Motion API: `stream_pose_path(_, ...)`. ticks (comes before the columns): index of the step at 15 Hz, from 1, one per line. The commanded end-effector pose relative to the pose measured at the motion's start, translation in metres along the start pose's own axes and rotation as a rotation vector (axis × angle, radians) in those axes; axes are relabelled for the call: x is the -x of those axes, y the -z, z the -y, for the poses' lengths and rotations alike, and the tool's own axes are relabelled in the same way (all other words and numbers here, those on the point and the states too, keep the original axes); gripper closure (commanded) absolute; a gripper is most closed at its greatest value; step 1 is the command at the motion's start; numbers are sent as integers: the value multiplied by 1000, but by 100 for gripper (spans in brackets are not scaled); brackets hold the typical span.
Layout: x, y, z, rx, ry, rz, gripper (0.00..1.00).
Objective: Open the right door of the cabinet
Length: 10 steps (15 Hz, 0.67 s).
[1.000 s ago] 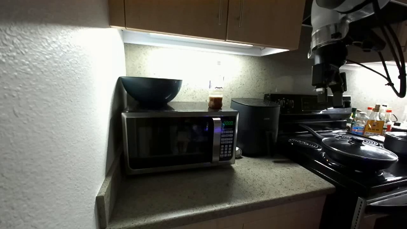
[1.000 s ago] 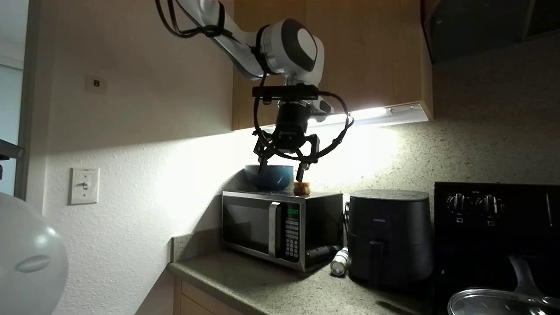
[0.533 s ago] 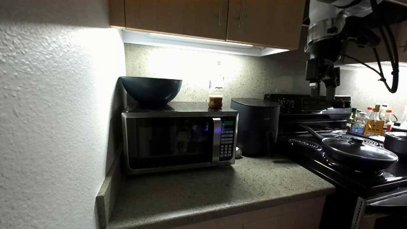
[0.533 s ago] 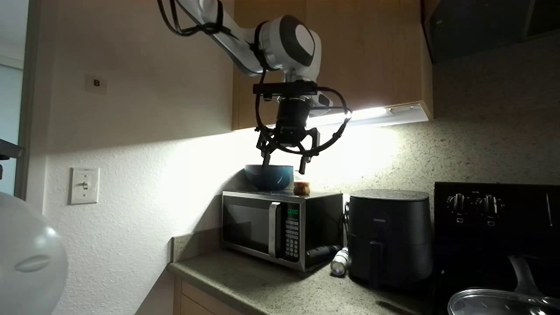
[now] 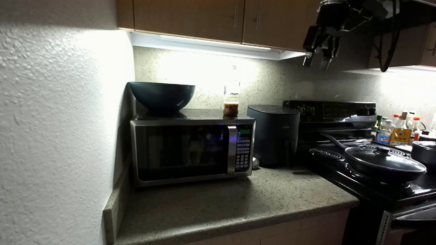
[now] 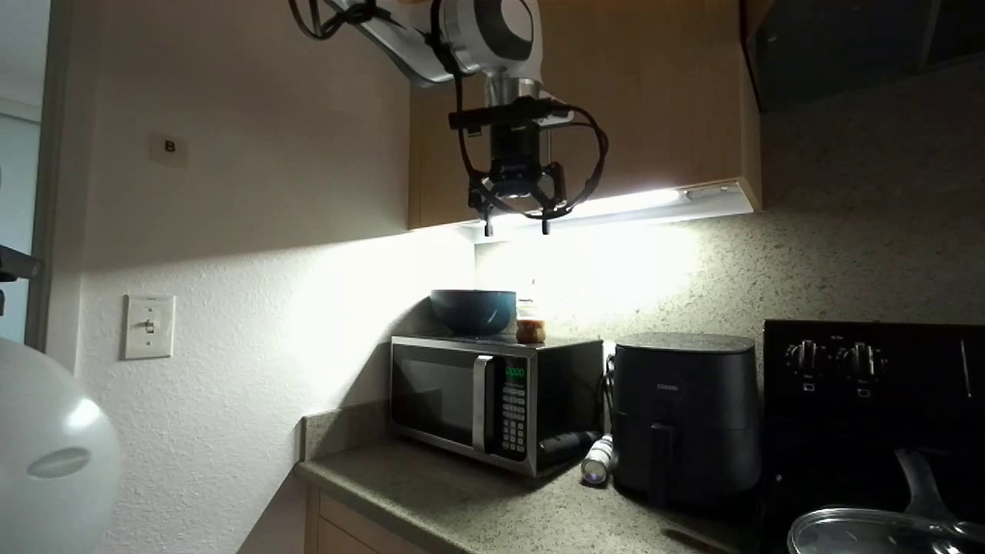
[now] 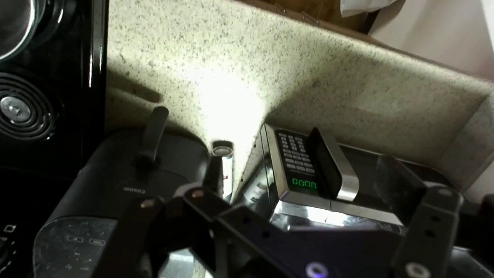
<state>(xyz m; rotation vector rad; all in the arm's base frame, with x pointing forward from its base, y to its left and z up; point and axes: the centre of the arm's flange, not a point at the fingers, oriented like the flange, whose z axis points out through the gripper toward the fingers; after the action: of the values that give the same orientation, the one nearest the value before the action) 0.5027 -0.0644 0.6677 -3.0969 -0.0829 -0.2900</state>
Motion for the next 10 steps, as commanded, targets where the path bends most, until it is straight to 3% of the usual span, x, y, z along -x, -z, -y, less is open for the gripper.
stream_pose_path(1, -1, 4, 0, 2, 1, -10, 0)
stream_pose_path(5, -7, 6, 3, -17, -2, -45, 0)
stream_pose_path(10, -56, 55, 3, -48, -101, -349, 0)
